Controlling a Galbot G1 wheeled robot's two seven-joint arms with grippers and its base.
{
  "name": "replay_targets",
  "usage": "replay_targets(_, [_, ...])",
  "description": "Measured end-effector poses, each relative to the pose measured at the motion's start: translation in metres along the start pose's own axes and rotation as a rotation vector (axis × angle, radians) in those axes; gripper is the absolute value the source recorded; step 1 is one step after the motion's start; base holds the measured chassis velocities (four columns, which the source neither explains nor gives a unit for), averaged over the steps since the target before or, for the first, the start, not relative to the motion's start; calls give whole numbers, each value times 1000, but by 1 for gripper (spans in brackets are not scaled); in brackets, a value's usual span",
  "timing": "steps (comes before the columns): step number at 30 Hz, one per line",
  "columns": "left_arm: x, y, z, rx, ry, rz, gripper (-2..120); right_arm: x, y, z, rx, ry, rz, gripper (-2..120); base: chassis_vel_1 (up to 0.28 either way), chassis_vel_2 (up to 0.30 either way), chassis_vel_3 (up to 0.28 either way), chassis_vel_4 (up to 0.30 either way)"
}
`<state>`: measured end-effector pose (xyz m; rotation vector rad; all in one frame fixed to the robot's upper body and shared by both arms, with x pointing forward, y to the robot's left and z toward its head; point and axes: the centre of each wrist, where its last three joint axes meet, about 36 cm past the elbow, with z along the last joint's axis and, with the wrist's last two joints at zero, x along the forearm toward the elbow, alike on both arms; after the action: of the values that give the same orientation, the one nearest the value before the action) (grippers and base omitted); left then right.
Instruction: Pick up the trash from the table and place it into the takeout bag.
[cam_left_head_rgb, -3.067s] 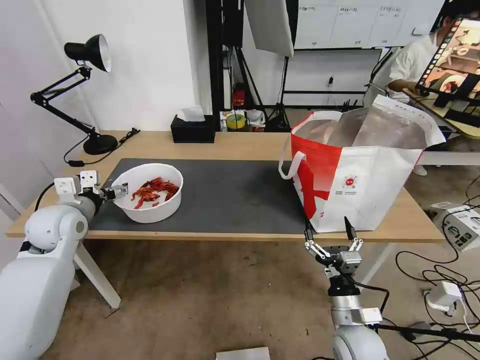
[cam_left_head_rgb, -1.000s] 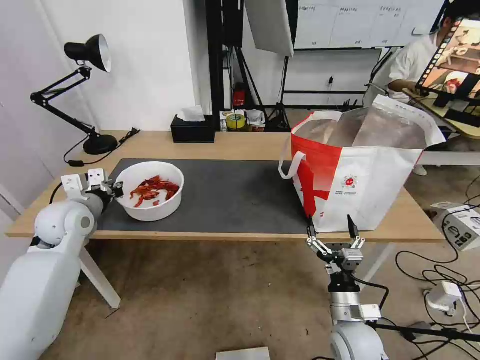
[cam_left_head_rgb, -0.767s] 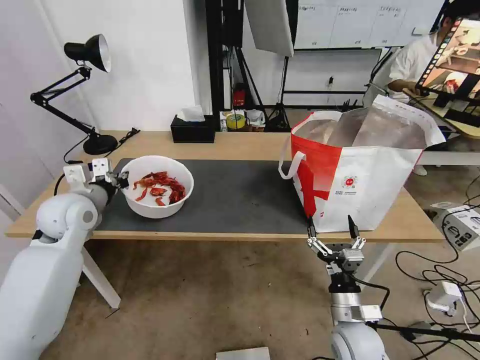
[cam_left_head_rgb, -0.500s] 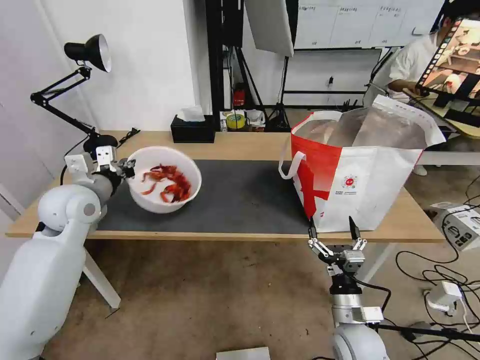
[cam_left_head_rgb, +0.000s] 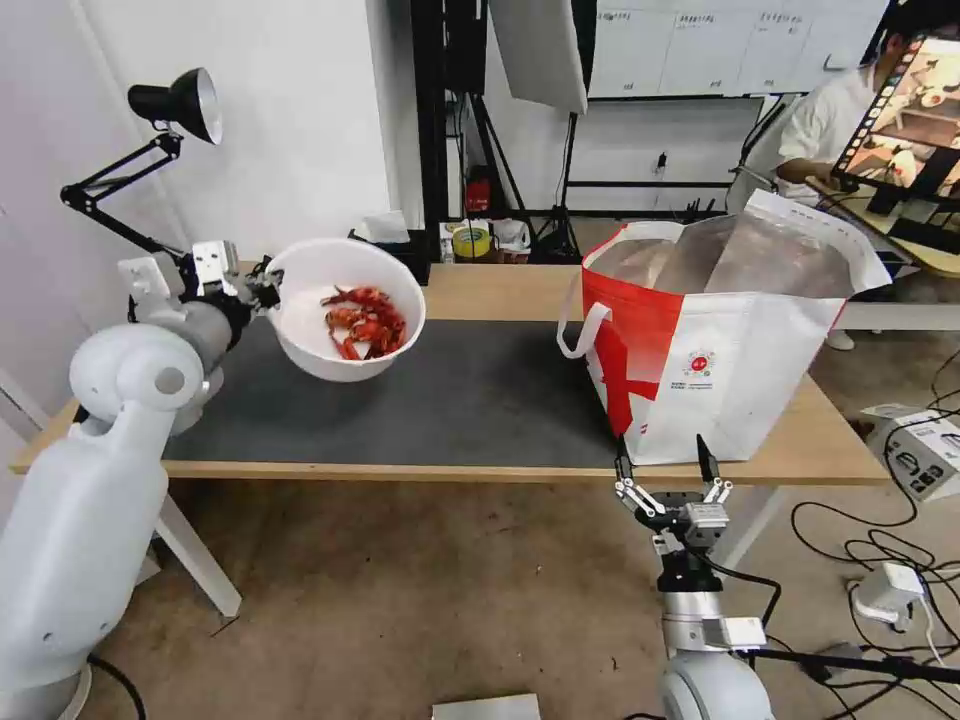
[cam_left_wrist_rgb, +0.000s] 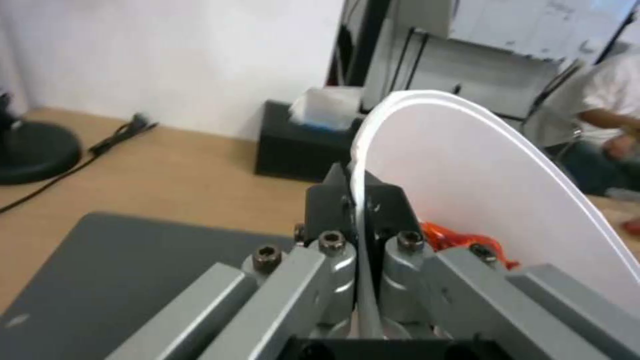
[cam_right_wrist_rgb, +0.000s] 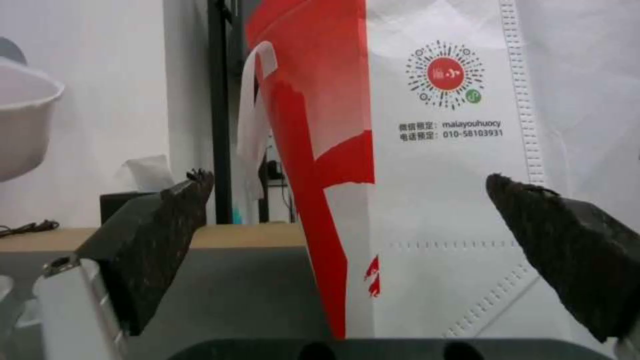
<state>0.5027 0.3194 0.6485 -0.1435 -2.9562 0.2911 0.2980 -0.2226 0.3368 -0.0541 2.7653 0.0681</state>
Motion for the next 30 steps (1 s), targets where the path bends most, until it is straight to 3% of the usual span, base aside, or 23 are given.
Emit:
replay_targets(9, [-20, -32, -23, -10, -22, 67, 0, 0, -2, -2, 5, -5, 4, 100, 0, 0, 0, 0])
replay_targets(12, [-34, -54, -33, -5, -33, 114, 0, 0, -3, -3, 7, -5, 6, 100, 0, 0, 0, 0])
replay_targets(17, [-46, -72, -42, 4, -39, 152, 0, 0, -2, -3, 5, -5, 9, 100, 0, 0, 0, 0])
replay_targets(30, [-86, -155, -61, 61, -10, 286, 0, 5, -14, -9, 31, -5, 45, 100, 0, 0, 0, 0])
